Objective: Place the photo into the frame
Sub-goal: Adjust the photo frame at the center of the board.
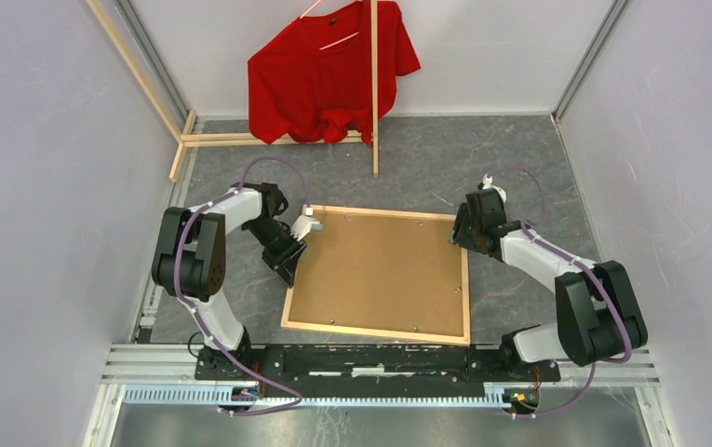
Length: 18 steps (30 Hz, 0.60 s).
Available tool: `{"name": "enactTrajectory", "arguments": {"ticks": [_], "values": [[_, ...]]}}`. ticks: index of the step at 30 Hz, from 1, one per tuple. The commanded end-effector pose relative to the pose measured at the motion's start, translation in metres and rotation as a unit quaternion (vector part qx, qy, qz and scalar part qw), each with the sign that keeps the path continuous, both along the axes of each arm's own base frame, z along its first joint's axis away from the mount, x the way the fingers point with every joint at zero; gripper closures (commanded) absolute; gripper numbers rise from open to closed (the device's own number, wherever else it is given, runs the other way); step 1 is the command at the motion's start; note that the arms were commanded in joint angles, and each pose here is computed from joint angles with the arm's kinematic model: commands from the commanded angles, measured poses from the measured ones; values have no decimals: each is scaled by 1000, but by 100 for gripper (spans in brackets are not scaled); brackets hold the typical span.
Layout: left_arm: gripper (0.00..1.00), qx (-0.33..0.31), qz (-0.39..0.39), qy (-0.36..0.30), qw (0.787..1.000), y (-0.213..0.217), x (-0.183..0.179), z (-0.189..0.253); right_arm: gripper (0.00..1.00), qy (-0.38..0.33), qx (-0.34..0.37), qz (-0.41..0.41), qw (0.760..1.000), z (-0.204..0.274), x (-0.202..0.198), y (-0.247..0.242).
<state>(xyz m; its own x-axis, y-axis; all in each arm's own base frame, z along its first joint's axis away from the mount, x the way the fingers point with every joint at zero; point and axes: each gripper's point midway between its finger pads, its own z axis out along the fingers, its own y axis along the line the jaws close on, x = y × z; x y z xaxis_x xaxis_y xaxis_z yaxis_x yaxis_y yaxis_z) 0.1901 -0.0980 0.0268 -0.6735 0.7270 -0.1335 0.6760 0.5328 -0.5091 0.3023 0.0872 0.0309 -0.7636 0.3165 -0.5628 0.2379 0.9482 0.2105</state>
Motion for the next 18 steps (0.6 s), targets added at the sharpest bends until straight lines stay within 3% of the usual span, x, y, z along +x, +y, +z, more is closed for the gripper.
{"name": "enactTrajectory", "arguments": {"ticks": [1, 7, 9, 13, 18], "values": [[62, -72, 17, -58, 996, -18, 47, 21, 42, -62, 28, 22, 997, 48, 34, 11], [64, -97, 56, -78, 991, 4, 83, 38, 23, -158, 50, 78, 983, 109, 42, 29], [65, -103, 63, -72, 990, 5, 87, 34, 23, -156, 55, 98, 981, 112, 39, 41], [68, -124, 74, -50, 988, -2, 87, 21, 29, -166, 95, 158, 969, 117, 33, 96], [76, -146, 77, -20, 986, -9, 82, 12, 45, -178, 196, 274, 925, 120, 18, 203]]}}
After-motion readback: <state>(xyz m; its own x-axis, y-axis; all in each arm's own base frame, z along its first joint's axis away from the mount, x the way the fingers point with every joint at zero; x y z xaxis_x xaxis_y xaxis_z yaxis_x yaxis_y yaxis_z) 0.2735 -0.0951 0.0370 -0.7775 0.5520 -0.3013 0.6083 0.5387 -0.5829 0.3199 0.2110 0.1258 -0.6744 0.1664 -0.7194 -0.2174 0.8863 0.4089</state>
